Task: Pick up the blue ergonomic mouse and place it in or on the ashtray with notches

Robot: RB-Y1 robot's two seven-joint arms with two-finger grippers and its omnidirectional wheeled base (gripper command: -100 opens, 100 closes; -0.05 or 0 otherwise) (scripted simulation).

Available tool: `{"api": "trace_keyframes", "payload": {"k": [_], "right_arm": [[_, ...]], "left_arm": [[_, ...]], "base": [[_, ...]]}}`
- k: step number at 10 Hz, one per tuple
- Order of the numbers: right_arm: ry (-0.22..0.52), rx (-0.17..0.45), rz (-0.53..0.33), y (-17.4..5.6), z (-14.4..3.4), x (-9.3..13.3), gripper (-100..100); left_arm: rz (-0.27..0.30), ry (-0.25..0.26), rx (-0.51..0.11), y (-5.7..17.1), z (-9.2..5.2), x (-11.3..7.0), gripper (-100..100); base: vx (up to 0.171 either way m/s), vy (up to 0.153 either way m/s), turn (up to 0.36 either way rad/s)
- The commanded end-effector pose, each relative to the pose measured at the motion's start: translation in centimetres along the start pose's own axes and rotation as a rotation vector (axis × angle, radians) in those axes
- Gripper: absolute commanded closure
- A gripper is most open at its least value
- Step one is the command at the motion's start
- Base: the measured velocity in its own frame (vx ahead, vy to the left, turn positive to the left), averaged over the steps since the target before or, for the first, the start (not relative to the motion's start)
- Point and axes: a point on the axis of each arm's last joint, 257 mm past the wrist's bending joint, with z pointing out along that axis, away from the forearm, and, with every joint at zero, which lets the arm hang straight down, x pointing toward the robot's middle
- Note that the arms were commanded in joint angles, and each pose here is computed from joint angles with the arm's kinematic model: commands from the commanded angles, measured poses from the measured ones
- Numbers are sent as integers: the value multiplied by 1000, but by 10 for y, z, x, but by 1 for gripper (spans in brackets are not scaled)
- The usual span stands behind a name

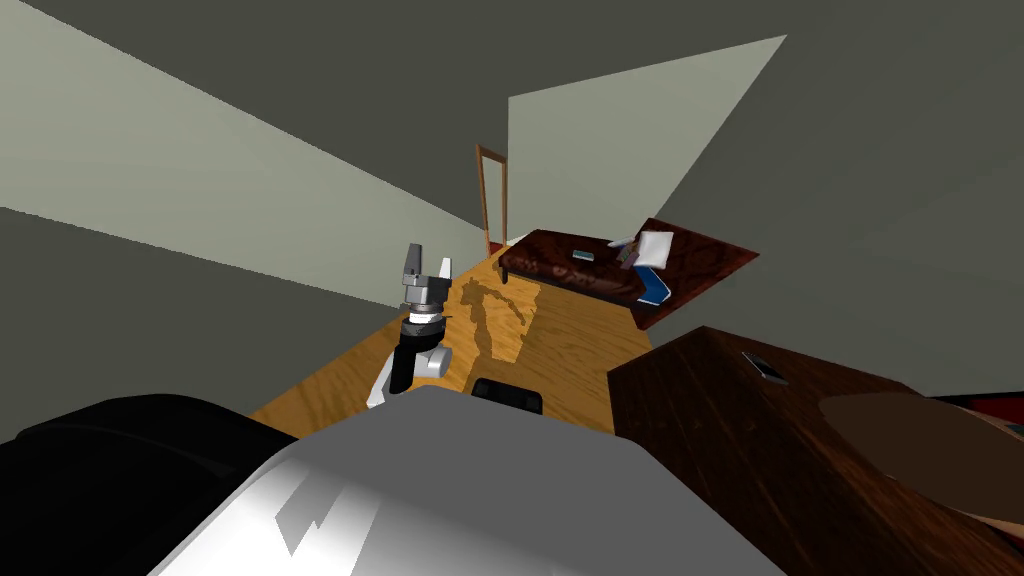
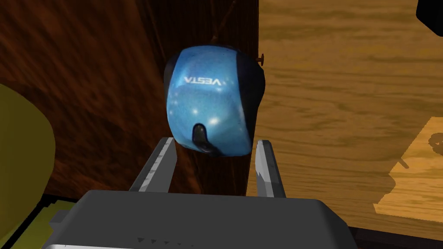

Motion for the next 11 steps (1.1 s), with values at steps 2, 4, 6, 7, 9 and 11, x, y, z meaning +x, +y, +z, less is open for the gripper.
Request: {"api": "trace_keyframes", "payload": {"k": [2,4,6,7,9,11], "right_arm": [[-21,-13,29,6,2,9,100],[-55,-31,65,14,9,18,100],[-96,-47,98,22,16,21,100],[-120,-53,112,26,20,20,100],[-170,-61,134,31,28,13,100],[-226,-64,150,34,35,-1,100]], "left_arm": [[0,0,0,0,0,0,0],[0,0,0,0,0,0,0],[0,0,0,0,0,0,0],[0,0,0,0,0,0,0],[0,0,0,0,0,0,0],[1,0,0,0,0,0,0]], "base": [[-262,224,-12],[-239,123,-8],[-239,175,-29],[-285,174,-45],[-282,69,-53],[-233,-55,-69]]}}
